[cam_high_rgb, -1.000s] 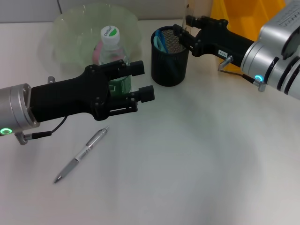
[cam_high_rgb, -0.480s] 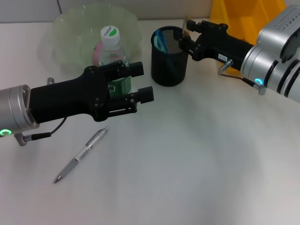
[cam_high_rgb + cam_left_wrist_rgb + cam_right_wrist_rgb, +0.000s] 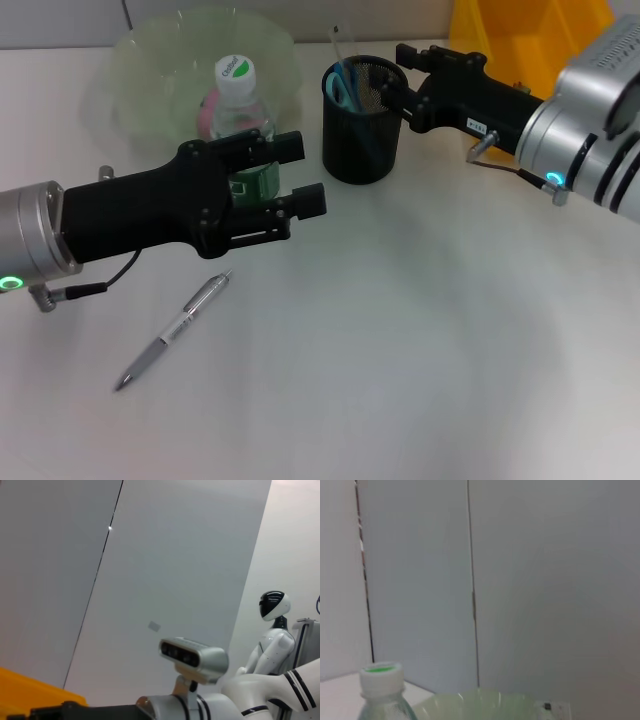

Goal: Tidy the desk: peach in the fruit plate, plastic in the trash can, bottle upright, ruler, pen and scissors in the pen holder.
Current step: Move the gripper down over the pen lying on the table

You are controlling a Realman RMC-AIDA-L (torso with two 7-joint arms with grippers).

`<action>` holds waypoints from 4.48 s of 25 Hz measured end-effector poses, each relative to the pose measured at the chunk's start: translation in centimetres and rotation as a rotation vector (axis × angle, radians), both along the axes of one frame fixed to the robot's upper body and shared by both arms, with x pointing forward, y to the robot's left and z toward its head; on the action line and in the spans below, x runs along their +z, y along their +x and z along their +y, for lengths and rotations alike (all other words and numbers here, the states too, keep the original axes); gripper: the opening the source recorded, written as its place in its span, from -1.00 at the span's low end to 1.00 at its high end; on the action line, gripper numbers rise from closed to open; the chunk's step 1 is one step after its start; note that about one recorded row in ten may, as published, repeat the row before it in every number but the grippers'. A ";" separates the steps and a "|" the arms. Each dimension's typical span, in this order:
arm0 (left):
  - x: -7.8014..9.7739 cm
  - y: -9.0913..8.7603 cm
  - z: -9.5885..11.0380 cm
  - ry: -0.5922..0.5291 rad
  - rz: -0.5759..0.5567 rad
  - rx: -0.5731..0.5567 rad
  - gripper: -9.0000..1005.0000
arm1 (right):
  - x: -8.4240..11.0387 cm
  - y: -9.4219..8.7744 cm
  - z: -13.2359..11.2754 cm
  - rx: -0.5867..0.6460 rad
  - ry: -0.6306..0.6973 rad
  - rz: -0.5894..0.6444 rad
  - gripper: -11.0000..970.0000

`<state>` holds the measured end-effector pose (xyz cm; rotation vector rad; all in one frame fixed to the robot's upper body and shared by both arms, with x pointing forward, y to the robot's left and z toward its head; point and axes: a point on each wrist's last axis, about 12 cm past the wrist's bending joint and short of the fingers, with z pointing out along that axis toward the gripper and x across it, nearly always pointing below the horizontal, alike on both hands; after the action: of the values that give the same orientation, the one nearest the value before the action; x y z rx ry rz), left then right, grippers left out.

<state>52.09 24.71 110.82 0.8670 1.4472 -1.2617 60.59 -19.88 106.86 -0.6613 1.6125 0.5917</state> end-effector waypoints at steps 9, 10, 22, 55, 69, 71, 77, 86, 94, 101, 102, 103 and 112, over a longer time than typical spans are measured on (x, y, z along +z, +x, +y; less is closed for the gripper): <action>-0.1 -0.1 0.3 0.004 0.004 0.008 0.45 | -0.2 -2.8 -2.0 -0.001 0.124 -0.068 -0.09; -0.1 -0.1 0.3 0.006 0.005 0.008 0.46 | -0.4 -3.2 -2.3 -0.001 0.135 -0.070 -0.09; -0.3 0.7 1.1 0.202 0.133 -0.025 0.46 | -2.5 -9.2 -5.5 -0.010 0.246 -0.061 -0.09; 2.7 6.4 -3.6 0.976 0.672 0.254 0.45 | -3.7 -9.8 -5.1 -0.029 0.261 0.007 -0.09; 1.3 6.6 -3.2 1.053 0.695 0.313 0.45 | -3.1 -7.3 -4.2 -0.033 0.206 0.008 -0.09; 1.2 6.6 -3.1 1.056 0.695 0.315 0.45 | -2.9 -6.9 -4.0 -0.031 0.201 0.005 -0.09; 1.4 6.7 -3.3 1.062 0.687 0.313 0.45 | -2.4 -5.9 -3.6 -0.036 0.196 -0.003 -0.09; 2.2 7.2 -4.2 1.148 0.642 0.286 0.45 | -2.1 -5.5 -3.9 -0.074 0.229 -0.011 -0.09; 2.5 7.2 -5.0 1.196 0.619 0.259 0.45 | -2.3 -5.9 -4.0 -0.077 0.241 -0.003 -0.09; 2.1 7.1 -5.5 1.222 0.627 0.237 0.45 | -2.5 -6.3 -4.0 -0.073 0.256 0.004 -0.09; 2.0 7.1 -5.6 1.224 0.629 0.235 0.45 | -2.5 -6.4 -4.0 -0.073 0.258 0.003 -0.09; 2.0 7.1 -5.6 1.226 0.629 0.235 0.45 | -2.5 -6.4 -4.0 -0.072 0.260 0.003 -0.09; 1.8 6.9 -6.7 1.270 0.610 0.233 0.45 | -2.6 -6.5 -4.0 -0.073 0.262 0.009 -0.09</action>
<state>59.03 17.99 112.59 1.0602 2.8278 -0.2823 54.11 -23.91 104.25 -0.4049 1.5273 0.7374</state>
